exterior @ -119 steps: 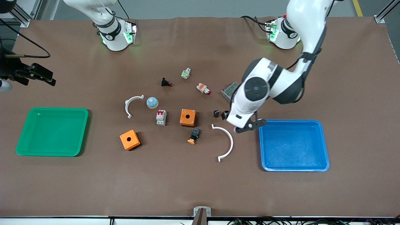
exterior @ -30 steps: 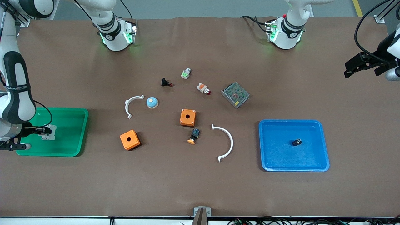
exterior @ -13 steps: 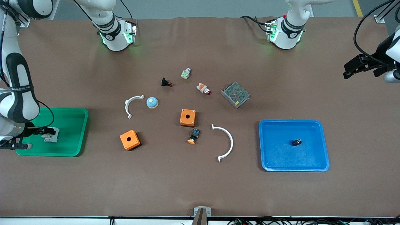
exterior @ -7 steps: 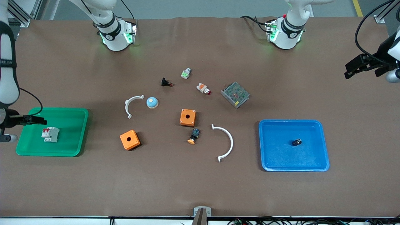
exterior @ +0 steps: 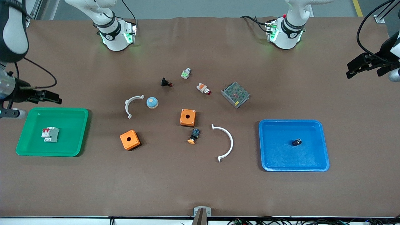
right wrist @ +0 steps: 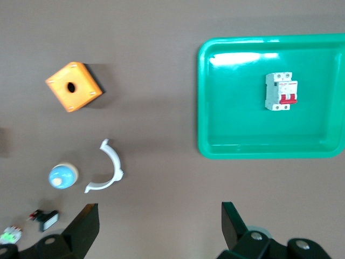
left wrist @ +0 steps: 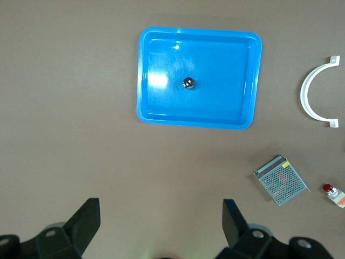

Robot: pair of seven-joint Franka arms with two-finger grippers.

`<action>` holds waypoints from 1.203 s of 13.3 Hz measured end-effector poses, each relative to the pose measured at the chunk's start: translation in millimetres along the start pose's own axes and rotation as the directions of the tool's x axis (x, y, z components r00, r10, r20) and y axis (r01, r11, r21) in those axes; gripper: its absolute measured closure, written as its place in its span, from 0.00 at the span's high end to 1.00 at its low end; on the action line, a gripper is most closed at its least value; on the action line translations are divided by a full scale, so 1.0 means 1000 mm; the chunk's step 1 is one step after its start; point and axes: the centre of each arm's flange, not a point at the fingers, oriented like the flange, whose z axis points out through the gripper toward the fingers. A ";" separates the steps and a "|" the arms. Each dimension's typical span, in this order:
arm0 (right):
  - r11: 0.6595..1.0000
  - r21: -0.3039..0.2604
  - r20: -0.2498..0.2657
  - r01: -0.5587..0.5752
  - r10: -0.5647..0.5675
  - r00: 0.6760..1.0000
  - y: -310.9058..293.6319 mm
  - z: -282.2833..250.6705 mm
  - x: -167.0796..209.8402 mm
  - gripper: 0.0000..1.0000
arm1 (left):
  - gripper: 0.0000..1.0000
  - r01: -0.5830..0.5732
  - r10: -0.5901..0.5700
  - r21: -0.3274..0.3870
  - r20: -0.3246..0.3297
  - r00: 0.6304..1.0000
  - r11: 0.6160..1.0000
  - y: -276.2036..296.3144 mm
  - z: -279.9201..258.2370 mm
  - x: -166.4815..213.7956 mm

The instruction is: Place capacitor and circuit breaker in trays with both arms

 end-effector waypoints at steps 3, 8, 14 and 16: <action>1.000 0.001 -0.022 -0.015 0.015 1.000 -0.022 -0.025 -0.019 1.00 | 1.00 -0.001 0.001 0.000 -0.002 1.000 1.000 0.000 -0.001 0.000; 1.000 0.003 -0.092 -0.014 0.014 0.996 -0.032 -0.067 -0.026 1.00 | 1.00 -0.003 0.003 -0.001 -0.010 1.000 1.000 0.002 -0.004 0.000; 1.000 0.004 -0.125 -0.021 0.021 0.992 -0.027 -0.086 -0.027 1.00 | 1.00 -0.012 0.012 -0.001 -0.006 1.000 1.000 0.007 -0.001 0.002; 1.000 0.005 -0.132 -0.022 0.023 0.991 -0.026 -0.089 -0.027 1.00 | 1.00 -0.009 0.009 -0.001 -0.008 1.000 1.000 0.005 -0.002 0.003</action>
